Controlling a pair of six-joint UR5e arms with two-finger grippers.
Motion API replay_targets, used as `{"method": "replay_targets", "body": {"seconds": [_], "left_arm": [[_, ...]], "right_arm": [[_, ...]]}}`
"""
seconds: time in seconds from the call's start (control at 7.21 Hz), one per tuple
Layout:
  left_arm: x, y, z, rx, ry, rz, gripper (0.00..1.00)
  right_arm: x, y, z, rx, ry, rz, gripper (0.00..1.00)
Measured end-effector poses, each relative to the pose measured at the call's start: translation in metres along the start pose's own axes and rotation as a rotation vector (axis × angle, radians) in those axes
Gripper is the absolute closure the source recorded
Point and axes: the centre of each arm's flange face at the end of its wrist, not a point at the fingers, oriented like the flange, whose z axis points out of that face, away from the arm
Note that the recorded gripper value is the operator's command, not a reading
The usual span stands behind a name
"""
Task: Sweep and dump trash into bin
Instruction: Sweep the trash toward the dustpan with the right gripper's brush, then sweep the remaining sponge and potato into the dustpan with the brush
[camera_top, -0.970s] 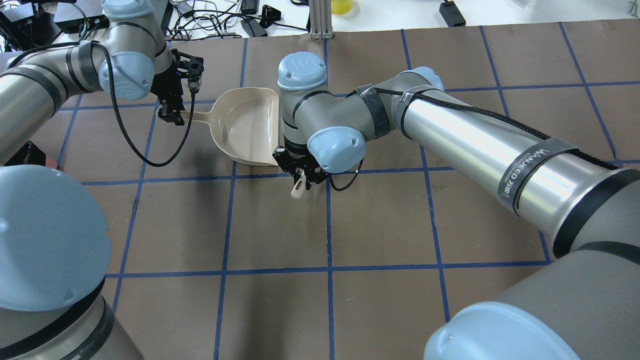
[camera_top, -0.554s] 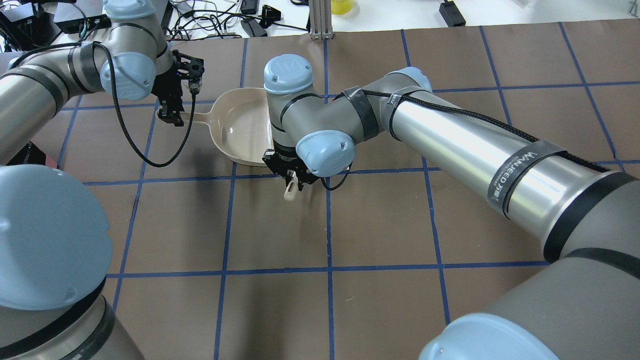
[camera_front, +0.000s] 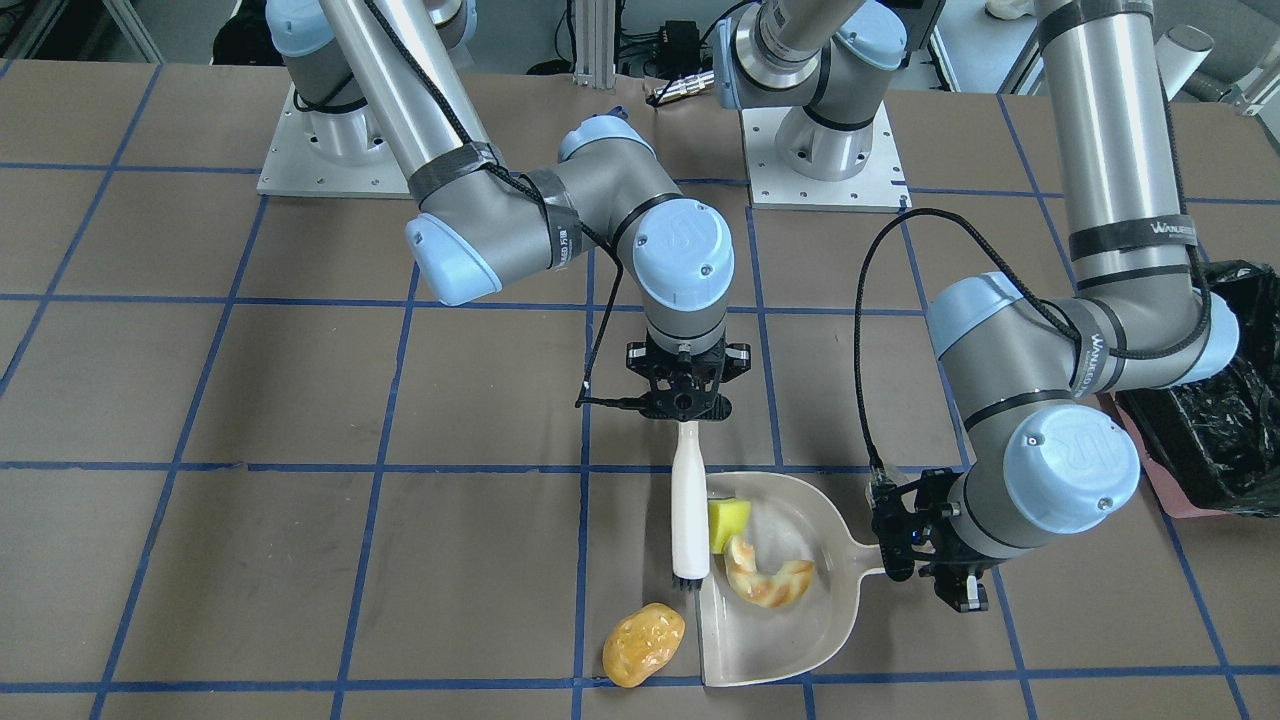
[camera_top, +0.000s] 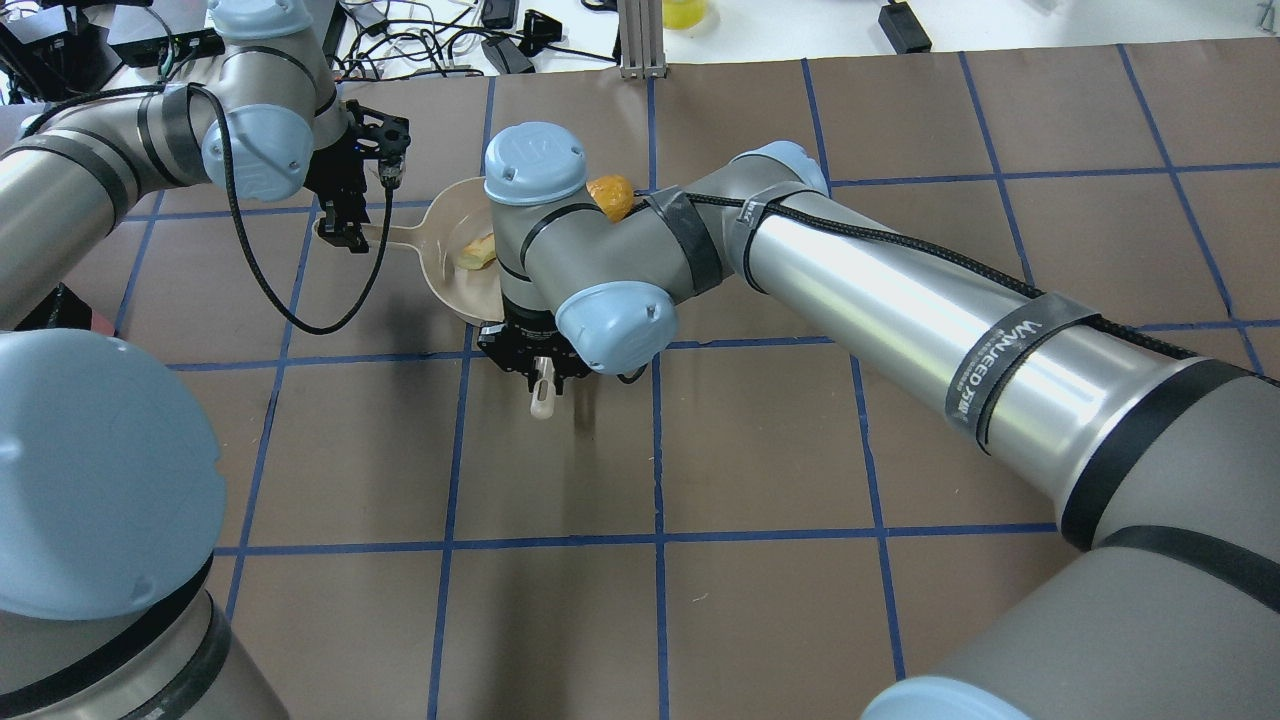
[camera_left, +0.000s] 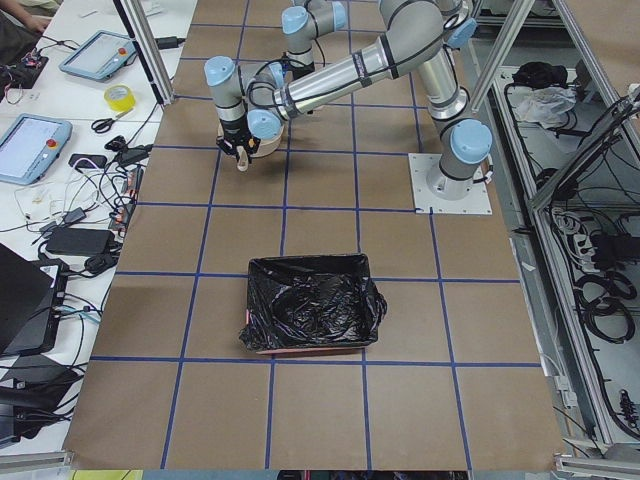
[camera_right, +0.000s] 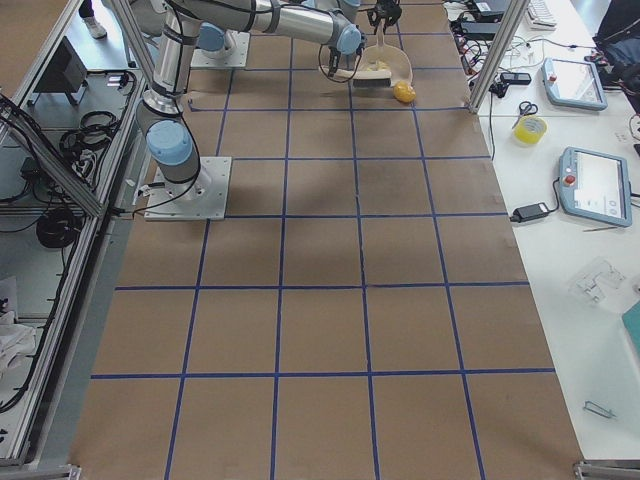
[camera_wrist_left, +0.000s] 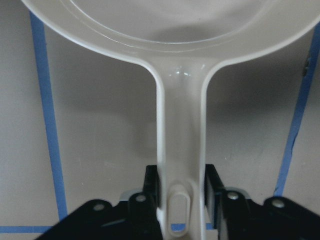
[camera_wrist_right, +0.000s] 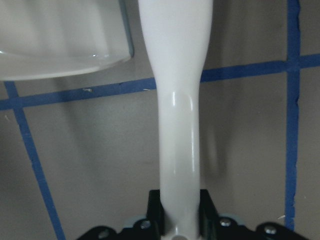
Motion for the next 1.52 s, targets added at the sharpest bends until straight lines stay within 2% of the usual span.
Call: {"method": "replay_targets", "body": {"seconds": [0.28, 0.42, 0.55, 0.83, 1.11, 1.25, 1.52], "left_arm": [[0.000, 0.000, -0.001, 0.001, -0.001, 0.000, 0.92], [0.000, 0.000, -0.001, 0.001, -0.001, -0.001, 0.92], [0.000, 0.000, -0.001, 0.001, -0.001, -0.001, 0.92], [0.000, 0.000, -0.001, 0.001, -0.001, -0.001, 0.92], [0.001, 0.000, -0.001, 0.001, -0.001, -0.001, 0.92], [0.001, 0.000, -0.001, 0.001, -0.001, 0.000, 0.92], [0.001, 0.000, -0.001, 0.003, 0.000, 0.000, 0.92]], "right_arm": [[-0.023, 0.011, -0.011, -0.017, -0.071, -0.005, 1.00], [-0.028, 0.014, -0.016, -0.017, -0.086, -0.004, 1.00], [-0.028, 0.012, -0.023, -0.005, -0.079, -0.002, 1.00], [-0.006, 0.000, -0.051, 0.028, -0.012, 0.022, 1.00], [0.047, -0.024, -0.087, 0.025, 0.068, 0.052, 1.00], [0.078, -0.043, -0.095, 0.022, 0.110, 0.046, 1.00], [0.128, -0.086, -0.091, 0.013, 0.146, 0.011, 1.00]]}}
